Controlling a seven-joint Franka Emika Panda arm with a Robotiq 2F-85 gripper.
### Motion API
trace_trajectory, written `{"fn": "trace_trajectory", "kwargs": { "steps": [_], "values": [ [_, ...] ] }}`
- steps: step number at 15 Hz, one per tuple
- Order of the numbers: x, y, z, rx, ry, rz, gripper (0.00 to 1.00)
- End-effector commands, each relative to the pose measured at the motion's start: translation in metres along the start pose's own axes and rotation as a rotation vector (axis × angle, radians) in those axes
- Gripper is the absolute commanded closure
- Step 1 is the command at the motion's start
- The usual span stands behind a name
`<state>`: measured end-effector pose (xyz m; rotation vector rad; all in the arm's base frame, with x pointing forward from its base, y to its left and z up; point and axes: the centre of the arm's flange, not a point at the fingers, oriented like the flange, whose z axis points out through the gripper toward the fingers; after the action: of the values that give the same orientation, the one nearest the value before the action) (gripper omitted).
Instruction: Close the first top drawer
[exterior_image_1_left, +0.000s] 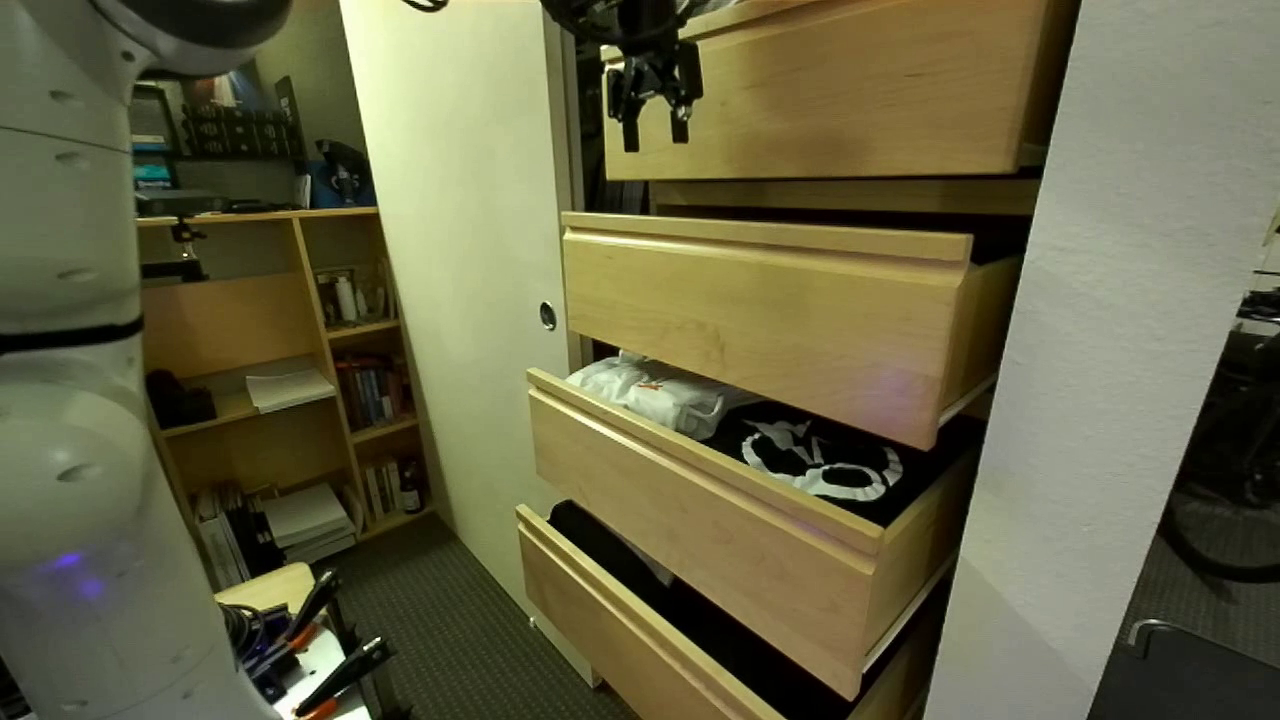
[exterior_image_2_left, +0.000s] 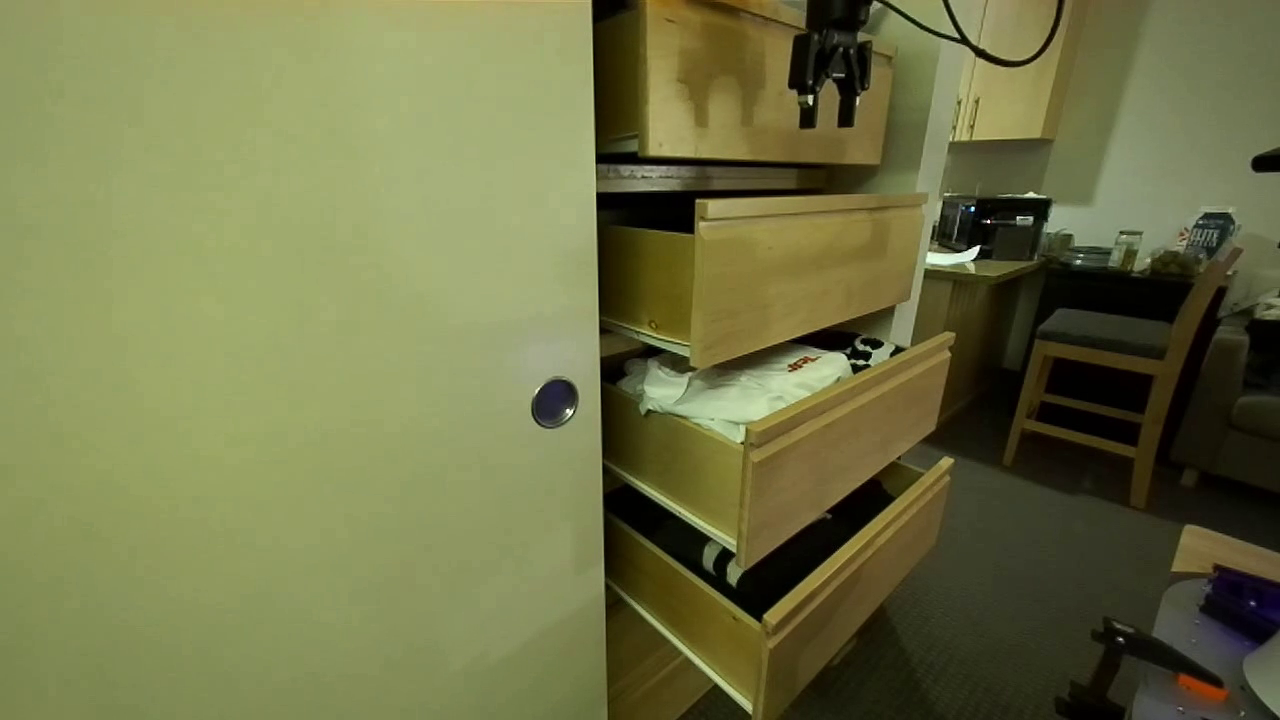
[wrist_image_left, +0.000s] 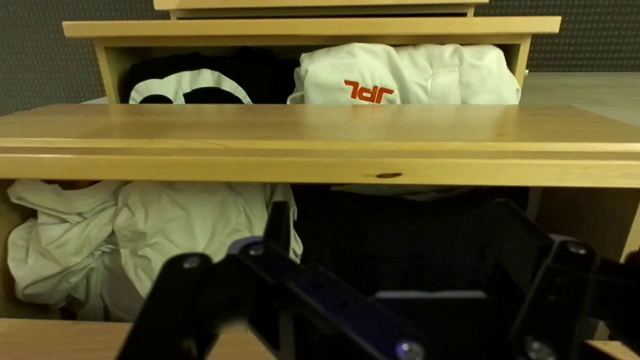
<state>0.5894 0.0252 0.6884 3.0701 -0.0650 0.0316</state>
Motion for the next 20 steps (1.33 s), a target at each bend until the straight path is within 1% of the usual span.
{"fn": "trace_trajectory", "kwargs": {
  "steps": [1,3,5,9,11,15,17,20],
  "values": [
    [0.021,0.011,0.008,0.026,0.015,-0.006,0.00],
    [0.030,0.017,0.011,0.025,0.021,0.008,0.00],
    [0.036,0.032,0.009,0.027,0.026,0.023,0.00],
    [0.044,0.052,0.006,0.020,0.042,0.054,0.00],
    [0.046,0.053,0.007,0.021,0.047,0.063,0.00],
    [0.040,0.052,0.011,0.020,0.026,0.059,0.00],
    [0.043,0.051,0.013,0.021,0.018,0.057,0.00],
    [0.052,0.054,0.013,0.021,0.032,0.062,0.00]
  ]
}}
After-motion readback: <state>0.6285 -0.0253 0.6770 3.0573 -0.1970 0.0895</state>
